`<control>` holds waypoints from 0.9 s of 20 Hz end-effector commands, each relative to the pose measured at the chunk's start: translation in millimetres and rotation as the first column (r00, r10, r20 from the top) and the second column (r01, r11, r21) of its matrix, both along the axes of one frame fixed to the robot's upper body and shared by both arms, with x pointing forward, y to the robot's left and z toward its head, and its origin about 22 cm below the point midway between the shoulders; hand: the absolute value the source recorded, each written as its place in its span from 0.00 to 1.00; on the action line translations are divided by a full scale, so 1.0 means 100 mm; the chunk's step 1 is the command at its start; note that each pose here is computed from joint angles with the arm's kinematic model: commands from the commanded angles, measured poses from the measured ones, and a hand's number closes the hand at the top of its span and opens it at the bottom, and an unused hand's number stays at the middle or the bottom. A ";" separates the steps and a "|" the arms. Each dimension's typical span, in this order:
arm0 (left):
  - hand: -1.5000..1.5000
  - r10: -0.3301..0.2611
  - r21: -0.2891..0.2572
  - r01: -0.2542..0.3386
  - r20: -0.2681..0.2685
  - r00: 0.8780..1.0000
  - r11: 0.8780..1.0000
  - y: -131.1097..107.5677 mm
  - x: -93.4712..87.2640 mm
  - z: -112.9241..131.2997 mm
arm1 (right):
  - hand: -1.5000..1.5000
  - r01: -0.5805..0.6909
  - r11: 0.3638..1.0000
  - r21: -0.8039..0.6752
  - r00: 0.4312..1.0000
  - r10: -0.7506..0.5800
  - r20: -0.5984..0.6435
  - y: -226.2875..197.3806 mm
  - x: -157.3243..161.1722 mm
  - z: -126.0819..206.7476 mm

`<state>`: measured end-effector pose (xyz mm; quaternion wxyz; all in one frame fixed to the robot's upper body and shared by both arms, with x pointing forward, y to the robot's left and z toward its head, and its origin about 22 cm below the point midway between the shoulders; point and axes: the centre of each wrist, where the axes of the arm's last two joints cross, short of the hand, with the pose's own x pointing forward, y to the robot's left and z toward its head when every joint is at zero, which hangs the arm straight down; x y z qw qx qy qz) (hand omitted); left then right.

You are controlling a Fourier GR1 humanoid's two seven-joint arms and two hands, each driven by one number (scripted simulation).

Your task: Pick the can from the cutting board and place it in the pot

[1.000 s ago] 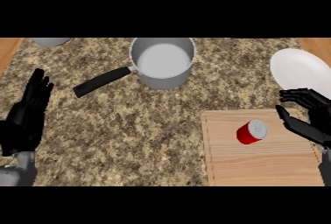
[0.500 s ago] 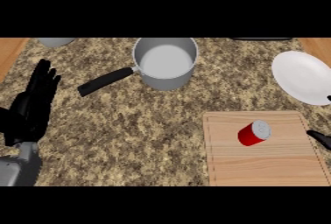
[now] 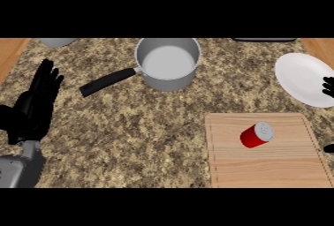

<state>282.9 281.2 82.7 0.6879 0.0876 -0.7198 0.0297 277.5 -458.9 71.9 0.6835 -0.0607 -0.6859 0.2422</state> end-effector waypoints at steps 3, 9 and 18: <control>0.50 -0.005 0.002 0.005 0.005 1.000 1.000 -0.11 -0.02 0.08 | 0.00 -0.194 0.957 -0.214 0.969 0.153 -0.192 0.40 0.22 0.30; 0.50 0.000 0.014 0.000 0.004 1.000 1.000 -0.03 0.01 -0.17 | 0.00 -0.250 0.943 -0.221 0.941 0.183 -0.283 0.61 0.33 0.48; 0.50 -0.010 -0.005 0.010 -0.001 1.000 1.000 -0.19 0.25 -0.06 | 0.00 -0.250 0.946 -0.205 0.929 0.175 -0.325 1.01 0.25 0.10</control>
